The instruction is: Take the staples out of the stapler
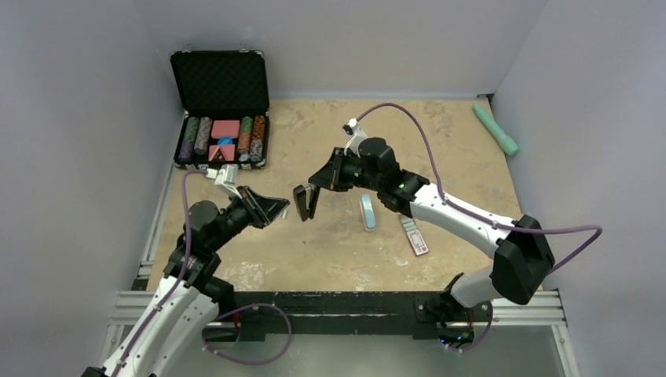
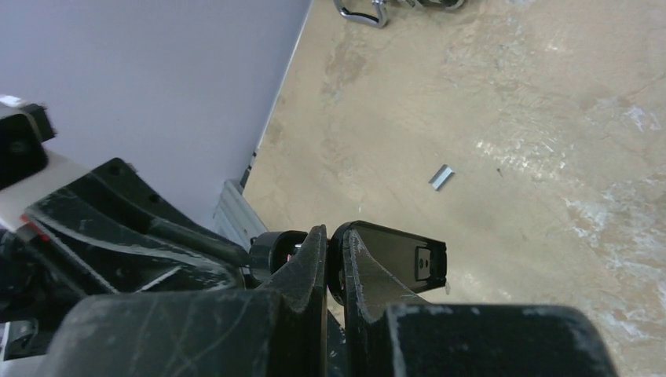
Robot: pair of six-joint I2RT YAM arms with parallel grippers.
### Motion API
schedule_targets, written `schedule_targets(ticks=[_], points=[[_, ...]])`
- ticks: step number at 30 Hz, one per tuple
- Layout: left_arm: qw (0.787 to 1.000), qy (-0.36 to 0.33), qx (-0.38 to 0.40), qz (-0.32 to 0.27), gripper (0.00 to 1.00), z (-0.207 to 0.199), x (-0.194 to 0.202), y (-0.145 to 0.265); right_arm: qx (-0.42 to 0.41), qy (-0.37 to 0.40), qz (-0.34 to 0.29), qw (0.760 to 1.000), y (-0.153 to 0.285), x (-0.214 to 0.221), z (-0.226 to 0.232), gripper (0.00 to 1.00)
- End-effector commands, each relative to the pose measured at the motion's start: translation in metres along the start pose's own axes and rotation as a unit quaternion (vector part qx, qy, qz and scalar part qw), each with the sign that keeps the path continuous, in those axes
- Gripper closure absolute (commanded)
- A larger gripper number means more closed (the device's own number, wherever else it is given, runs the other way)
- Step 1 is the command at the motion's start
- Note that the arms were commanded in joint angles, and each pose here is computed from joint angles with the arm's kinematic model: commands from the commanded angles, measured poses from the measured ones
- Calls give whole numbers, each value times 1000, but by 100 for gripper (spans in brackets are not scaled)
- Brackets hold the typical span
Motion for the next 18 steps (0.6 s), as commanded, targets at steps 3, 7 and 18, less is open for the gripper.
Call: schedule_targets(ticks=[3, 7, 18], points=[[996, -57, -57, 24, 77, 5, -7, 17, -108, -6, -40, 993, 1, -22, 48, 100], [994, -79, -69, 33, 69, -2, -15, 28, -107, -13, -37, 993, -17, -24, 39, 100], [951, -235, -193, 61, 60, 9, -47, 94, -146, -44, -58, 987, -69, -75, 30, 100]])
Point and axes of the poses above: each gripper's point midway between its finger pads, its own y axis back along the fingers, its own z axis along the line the jaws close on, x = y × z, the point moved 1 cm from there along y, back along the fingers, and after that the axes turned 4 degrees about -y, right-handed, at the moved point
